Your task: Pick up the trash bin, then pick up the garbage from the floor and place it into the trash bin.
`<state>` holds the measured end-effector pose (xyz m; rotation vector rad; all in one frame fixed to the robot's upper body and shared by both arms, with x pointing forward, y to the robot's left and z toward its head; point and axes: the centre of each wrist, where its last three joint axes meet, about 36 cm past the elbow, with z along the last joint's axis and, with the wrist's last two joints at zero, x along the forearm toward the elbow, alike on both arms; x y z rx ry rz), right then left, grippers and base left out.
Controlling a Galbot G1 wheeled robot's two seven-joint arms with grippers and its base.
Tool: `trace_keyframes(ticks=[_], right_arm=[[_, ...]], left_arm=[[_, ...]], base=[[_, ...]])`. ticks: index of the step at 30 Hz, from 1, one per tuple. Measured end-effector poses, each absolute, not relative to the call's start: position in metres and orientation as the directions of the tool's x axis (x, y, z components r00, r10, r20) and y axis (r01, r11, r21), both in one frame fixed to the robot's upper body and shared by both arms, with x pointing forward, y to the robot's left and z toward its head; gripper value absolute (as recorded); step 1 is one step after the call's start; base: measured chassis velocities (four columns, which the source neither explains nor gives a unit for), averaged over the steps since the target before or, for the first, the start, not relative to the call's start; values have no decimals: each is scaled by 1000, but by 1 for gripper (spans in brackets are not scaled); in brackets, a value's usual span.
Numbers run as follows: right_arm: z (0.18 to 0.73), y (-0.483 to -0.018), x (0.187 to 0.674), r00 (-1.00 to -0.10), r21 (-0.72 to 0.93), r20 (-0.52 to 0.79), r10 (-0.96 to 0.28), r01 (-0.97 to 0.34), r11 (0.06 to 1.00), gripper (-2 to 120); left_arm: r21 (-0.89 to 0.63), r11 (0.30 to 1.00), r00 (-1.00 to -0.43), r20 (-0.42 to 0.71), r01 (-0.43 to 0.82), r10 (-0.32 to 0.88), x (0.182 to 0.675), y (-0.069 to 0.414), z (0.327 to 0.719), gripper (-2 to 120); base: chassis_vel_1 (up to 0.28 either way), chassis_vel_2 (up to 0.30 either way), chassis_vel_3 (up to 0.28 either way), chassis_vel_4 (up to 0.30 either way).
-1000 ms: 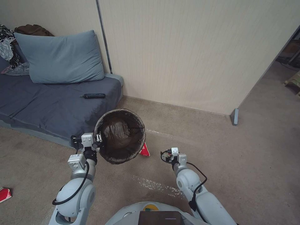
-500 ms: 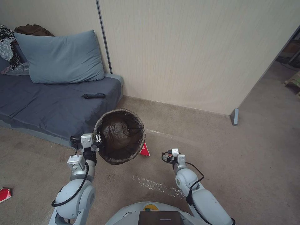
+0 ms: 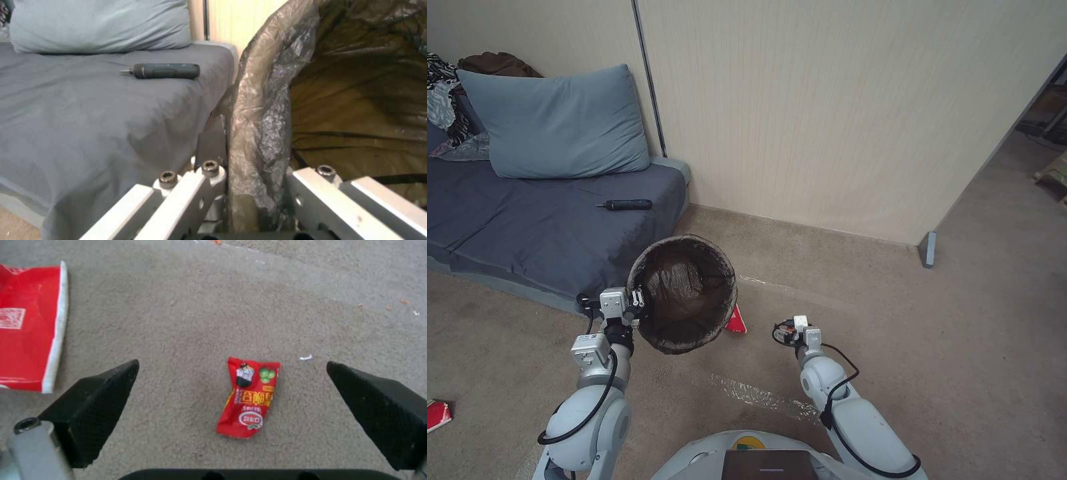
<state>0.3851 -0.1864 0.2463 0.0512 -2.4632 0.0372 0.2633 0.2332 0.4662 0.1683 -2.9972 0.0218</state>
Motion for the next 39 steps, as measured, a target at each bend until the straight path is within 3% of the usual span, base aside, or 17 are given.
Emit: trace_keyframes(ticks=[39], right_arm=[[183,-198,393,-769,-93,638,29,-39,995,100]], left_arm=[[9,993,-982,147,-121,-121,259,233,463,3]], base=[[0,0,0,0]])
